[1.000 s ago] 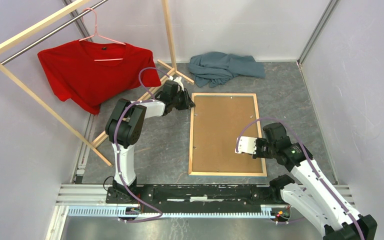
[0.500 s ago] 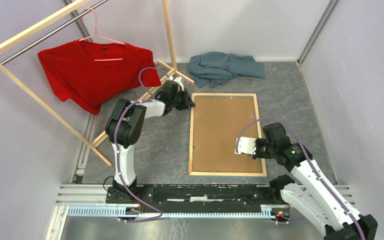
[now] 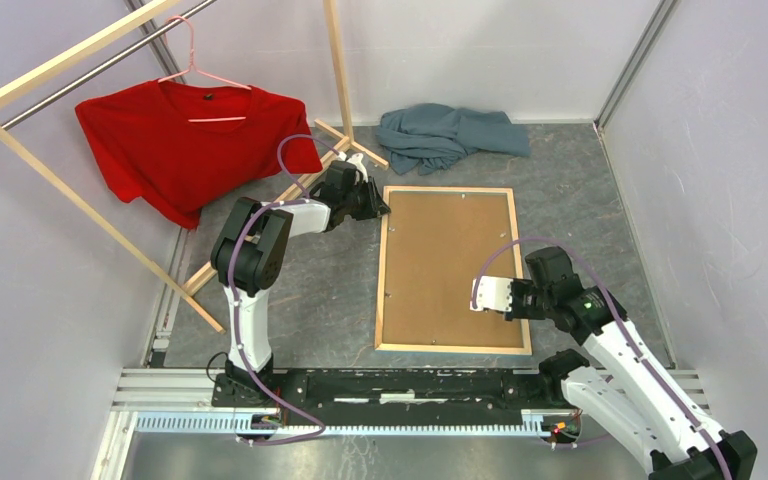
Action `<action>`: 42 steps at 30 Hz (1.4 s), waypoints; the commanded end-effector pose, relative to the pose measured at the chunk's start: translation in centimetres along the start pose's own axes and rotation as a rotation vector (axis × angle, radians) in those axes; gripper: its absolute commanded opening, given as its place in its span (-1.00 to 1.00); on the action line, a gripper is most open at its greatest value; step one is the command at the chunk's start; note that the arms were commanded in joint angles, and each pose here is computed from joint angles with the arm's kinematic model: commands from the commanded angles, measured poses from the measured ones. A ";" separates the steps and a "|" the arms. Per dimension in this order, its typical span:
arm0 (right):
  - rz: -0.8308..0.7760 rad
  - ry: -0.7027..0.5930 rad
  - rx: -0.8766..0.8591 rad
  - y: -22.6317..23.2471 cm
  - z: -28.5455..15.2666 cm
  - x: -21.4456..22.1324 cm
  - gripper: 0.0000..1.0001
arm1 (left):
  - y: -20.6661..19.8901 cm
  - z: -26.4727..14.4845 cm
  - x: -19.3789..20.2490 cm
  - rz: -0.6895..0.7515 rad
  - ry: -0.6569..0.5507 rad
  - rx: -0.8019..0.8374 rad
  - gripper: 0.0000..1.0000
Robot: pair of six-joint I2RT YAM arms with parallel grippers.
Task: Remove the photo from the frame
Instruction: Release the photo frame item from the photo frame.
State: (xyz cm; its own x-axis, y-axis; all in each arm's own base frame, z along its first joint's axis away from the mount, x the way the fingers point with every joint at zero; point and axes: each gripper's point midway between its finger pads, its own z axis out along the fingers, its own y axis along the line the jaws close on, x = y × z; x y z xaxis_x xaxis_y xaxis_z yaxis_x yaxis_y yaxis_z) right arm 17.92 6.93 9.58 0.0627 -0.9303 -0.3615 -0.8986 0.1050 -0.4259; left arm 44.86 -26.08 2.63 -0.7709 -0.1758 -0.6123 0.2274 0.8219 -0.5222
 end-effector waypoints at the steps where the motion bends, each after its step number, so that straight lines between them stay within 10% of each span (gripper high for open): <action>1: 0.006 -0.050 -0.027 0.4 -0.9 -1.2 -1.00 | 2.7 0.6 3.7 -0.053 0.110 -0.073 -0.91; 42: 0.304 -0.014 0.571 -11.7 3.1 -0.1 -1.00 | 2.9 0.6 3.7 -0.061 0.113 -0.074 -0.91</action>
State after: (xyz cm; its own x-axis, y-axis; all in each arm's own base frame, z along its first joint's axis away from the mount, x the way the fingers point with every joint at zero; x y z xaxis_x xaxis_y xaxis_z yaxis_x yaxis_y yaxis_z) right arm 28.36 6.35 10.56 -0.1718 -0.8586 -0.4831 -0.5780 0.4849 -0.6563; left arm 44.87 -26.04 2.59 -0.7719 -0.1762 -0.6108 0.2272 0.8209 -0.5240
